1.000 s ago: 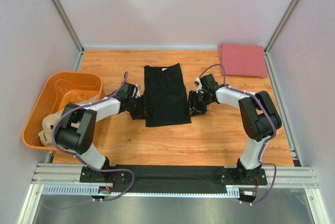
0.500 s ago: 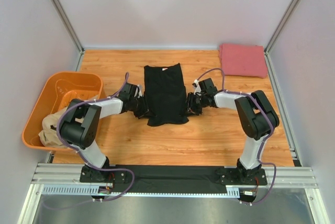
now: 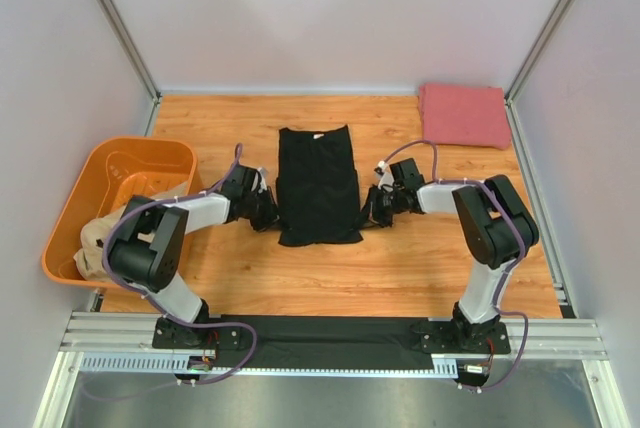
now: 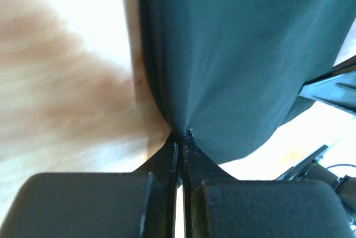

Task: Fold and stack the t-shirts
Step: Fold the tshirt

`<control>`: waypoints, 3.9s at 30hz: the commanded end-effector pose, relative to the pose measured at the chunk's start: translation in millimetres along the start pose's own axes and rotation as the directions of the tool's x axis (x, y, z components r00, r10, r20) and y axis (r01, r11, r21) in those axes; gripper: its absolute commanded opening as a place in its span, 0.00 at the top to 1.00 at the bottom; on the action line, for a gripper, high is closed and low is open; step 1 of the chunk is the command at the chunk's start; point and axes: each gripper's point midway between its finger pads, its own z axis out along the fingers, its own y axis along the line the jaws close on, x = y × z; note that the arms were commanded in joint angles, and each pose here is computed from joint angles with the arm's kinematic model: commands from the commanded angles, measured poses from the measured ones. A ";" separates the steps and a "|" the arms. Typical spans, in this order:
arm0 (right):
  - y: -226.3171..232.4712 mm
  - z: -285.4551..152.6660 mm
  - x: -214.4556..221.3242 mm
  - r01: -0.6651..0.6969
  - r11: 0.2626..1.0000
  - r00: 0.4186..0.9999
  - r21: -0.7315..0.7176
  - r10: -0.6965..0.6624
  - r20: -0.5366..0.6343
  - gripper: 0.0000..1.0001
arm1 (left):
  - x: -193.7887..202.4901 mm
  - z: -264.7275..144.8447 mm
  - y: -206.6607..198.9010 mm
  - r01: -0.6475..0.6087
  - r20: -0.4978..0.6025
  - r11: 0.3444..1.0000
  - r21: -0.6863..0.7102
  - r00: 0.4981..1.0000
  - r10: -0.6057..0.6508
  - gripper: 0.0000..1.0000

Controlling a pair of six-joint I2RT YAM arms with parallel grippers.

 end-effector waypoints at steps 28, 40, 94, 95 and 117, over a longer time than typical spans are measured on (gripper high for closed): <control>34.4 -89.8 136.8 0.005 0.999 0.992 -0.032 -0.009 -0.126 1.00 | 129.1 -98.9 -31.9 0.046 -0.063 0.999 0.015 0.997 -0.045 1.00; 88.2 -95.1 28.0 0.007 0.996 0.998 -0.091 -0.012 -0.059 1.00 | 9.8 -105.6 -83.0 0.030 0.041 0.998 0.056 0.999 -0.033 1.00; 26.5 -55.2 -200.0 0.103 0.994 0.978 0.041 -0.108 0.177 0.43 | -207.7 -34.2 -63.1 -0.460 0.251 0.871 -0.172 0.835 0.490 0.51; 21.1 -46.7 -202.9 0.098 0.994 0.980 0.041 -0.104 0.170 0.43 | -214.5 -29.5 -63.2 -0.462 0.259 0.870 -0.173 0.830 0.493 0.51; 28.4 -18.3 -226.7 0.101 0.995 0.980 -0.011 -0.097 0.171 0.47 | -234.6 28.2 -57.1 -0.459 0.161 0.884 -0.089 0.869 0.468 0.54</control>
